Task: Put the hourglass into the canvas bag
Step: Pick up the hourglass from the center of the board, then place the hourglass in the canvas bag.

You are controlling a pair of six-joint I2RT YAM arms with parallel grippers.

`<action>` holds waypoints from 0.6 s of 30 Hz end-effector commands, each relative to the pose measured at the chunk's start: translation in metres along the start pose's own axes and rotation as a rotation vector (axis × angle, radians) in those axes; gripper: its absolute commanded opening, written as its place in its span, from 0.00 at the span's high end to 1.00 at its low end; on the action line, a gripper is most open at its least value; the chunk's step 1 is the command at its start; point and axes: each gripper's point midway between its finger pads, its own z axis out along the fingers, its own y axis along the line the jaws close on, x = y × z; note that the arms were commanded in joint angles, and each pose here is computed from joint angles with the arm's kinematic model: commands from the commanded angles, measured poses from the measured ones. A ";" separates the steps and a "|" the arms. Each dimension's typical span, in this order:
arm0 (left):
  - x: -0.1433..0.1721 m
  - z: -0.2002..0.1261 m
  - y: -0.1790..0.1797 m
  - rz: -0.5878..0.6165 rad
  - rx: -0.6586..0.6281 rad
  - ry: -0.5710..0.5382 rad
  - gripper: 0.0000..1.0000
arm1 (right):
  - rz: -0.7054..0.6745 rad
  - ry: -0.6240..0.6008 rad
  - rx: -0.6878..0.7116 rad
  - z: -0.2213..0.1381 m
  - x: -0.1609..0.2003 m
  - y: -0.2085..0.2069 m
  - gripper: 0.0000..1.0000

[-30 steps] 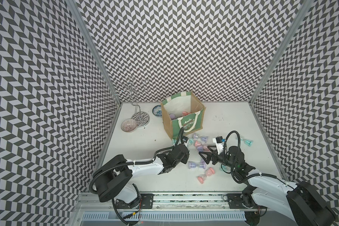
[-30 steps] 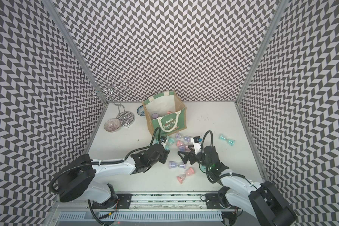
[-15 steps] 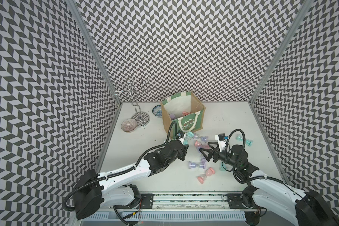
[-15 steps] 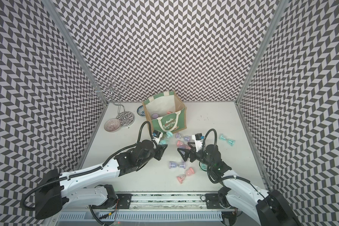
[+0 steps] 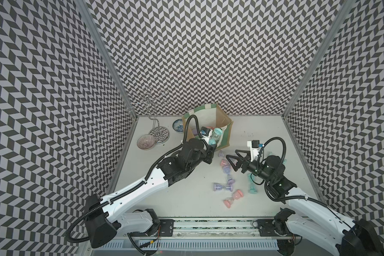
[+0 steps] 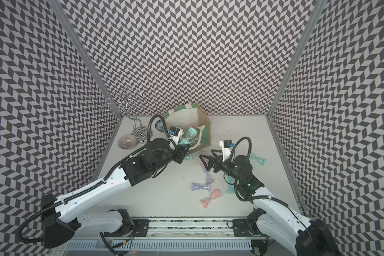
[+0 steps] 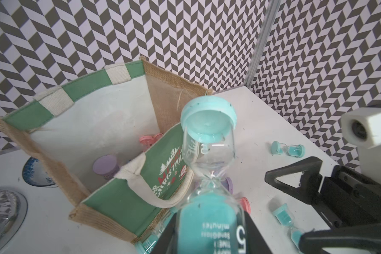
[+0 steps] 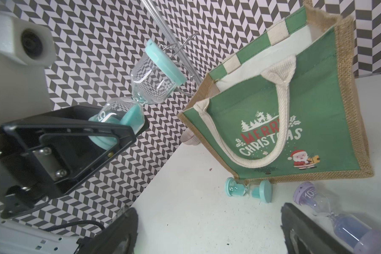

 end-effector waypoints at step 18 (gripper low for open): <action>-0.048 0.097 0.093 0.016 -0.194 0.076 0.74 | -0.058 -0.135 0.026 0.028 -0.065 0.008 0.01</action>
